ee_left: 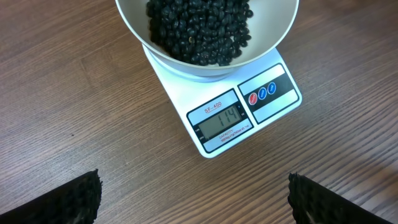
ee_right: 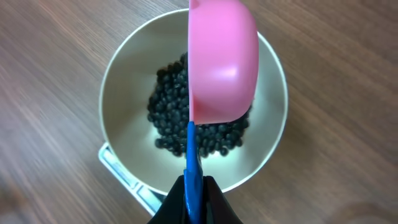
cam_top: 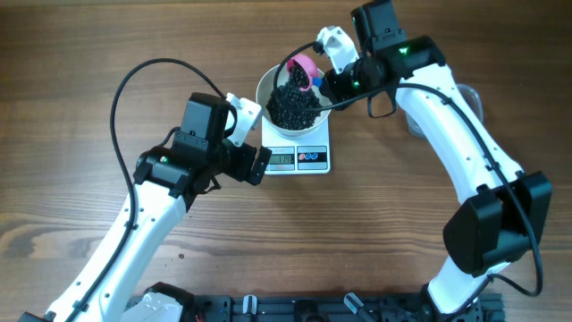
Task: Scoop item into bowl and weigh 150g on scale
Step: 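Tip the scoop over the bowl to pour beans in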
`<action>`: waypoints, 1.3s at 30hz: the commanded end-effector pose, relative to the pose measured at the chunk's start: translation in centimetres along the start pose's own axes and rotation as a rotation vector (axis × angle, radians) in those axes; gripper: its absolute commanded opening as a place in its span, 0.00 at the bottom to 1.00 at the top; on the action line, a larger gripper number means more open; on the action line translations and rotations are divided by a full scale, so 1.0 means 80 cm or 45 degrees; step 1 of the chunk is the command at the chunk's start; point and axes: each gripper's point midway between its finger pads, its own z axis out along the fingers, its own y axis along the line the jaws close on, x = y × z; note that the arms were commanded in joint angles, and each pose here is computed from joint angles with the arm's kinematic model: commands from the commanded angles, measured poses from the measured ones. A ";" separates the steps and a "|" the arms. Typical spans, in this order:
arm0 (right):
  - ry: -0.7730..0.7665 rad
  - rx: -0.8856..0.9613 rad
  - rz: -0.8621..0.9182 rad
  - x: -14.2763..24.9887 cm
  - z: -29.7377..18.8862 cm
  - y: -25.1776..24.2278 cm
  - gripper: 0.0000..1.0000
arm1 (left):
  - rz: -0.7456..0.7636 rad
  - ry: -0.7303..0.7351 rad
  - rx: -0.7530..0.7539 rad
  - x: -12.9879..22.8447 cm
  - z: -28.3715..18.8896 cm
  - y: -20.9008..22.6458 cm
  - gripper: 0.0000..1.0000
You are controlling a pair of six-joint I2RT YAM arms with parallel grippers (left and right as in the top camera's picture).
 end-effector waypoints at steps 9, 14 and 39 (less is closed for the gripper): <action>0.000 0.142 -0.195 -0.015 -0.008 0.002 0.04 | 0.011 -0.006 -0.013 0.001 -0.003 0.003 1.00; -0.021 0.043 -0.182 -0.016 -0.008 0.016 0.04 | 0.011 -0.006 -0.013 0.001 -0.003 0.003 1.00; -0.100 -0.260 0.046 -0.012 -0.030 0.020 0.04 | 0.011 -0.006 -0.013 0.001 -0.003 0.003 1.00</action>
